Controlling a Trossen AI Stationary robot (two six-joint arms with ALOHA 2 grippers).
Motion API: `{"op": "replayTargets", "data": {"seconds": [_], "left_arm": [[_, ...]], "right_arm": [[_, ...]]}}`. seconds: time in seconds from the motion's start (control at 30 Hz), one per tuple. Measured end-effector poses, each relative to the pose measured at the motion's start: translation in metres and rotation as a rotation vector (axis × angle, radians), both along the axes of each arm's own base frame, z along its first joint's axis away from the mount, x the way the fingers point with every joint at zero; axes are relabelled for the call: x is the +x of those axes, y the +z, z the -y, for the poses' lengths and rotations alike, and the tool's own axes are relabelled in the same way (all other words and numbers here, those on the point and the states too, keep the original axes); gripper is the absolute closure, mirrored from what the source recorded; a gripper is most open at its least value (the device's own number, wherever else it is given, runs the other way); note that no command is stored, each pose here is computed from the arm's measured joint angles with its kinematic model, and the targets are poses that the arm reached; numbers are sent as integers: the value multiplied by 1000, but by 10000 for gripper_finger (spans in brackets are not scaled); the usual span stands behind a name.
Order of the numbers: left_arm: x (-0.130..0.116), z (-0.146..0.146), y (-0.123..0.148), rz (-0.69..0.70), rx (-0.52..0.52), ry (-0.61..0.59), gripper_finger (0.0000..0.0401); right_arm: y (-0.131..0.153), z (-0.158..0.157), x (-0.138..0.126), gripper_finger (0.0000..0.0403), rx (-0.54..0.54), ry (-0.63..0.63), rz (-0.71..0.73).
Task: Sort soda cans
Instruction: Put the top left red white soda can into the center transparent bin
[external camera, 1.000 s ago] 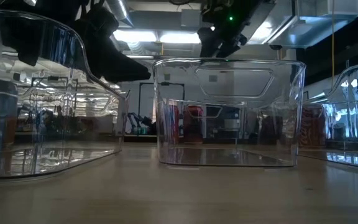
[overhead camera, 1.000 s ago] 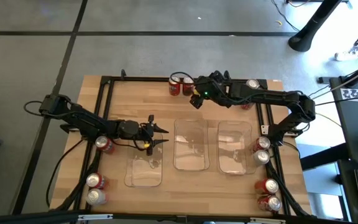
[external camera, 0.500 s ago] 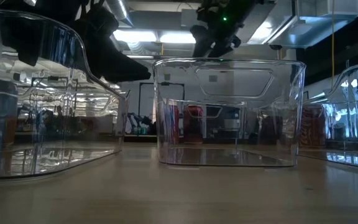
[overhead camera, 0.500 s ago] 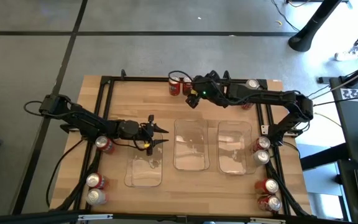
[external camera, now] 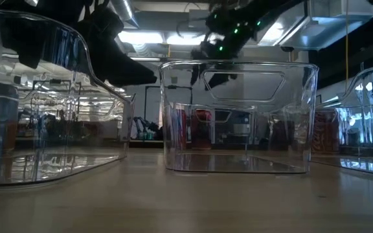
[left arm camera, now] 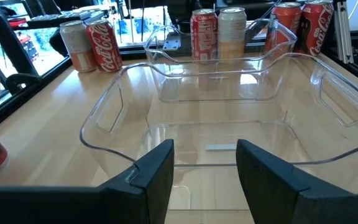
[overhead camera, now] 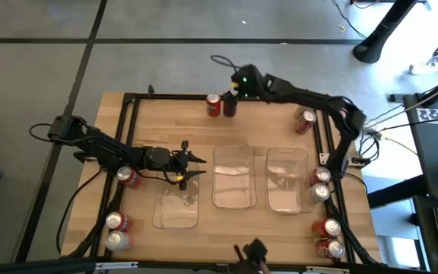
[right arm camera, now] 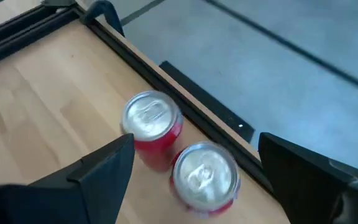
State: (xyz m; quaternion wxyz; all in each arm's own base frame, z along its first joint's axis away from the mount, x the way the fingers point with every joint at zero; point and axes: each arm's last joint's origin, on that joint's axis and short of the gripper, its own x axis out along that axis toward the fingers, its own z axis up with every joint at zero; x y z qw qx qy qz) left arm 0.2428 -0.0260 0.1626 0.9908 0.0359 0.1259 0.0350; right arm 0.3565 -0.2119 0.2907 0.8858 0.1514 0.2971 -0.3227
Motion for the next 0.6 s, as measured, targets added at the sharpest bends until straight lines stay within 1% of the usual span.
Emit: {"op": "replayTargets", "data": {"seconds": [0.1, 0.2, 0.33, 0.43, 0.6], "left_arm": [[0, 0, 0, -3, 1, 0, 237], [0, 0, -1, -11, 2, 0, 237], [0, 0, -1, -15, 2, 0, 237], [0, 0, -1, -15, 4, 0, 237], [0, 0, -1, -15, 4, 0, 237]], "right_arm": [[-10, 19, 3, 63, 33, -23, -25], [-25, 30, 4, 63, 62, -46, -64], [-40, 35, 4, 63, 98, -61, -105], [-47, 36, 5, 63, 129, -45, -117], [-50, 35, 7, 63, 154, -10, -94]]}}
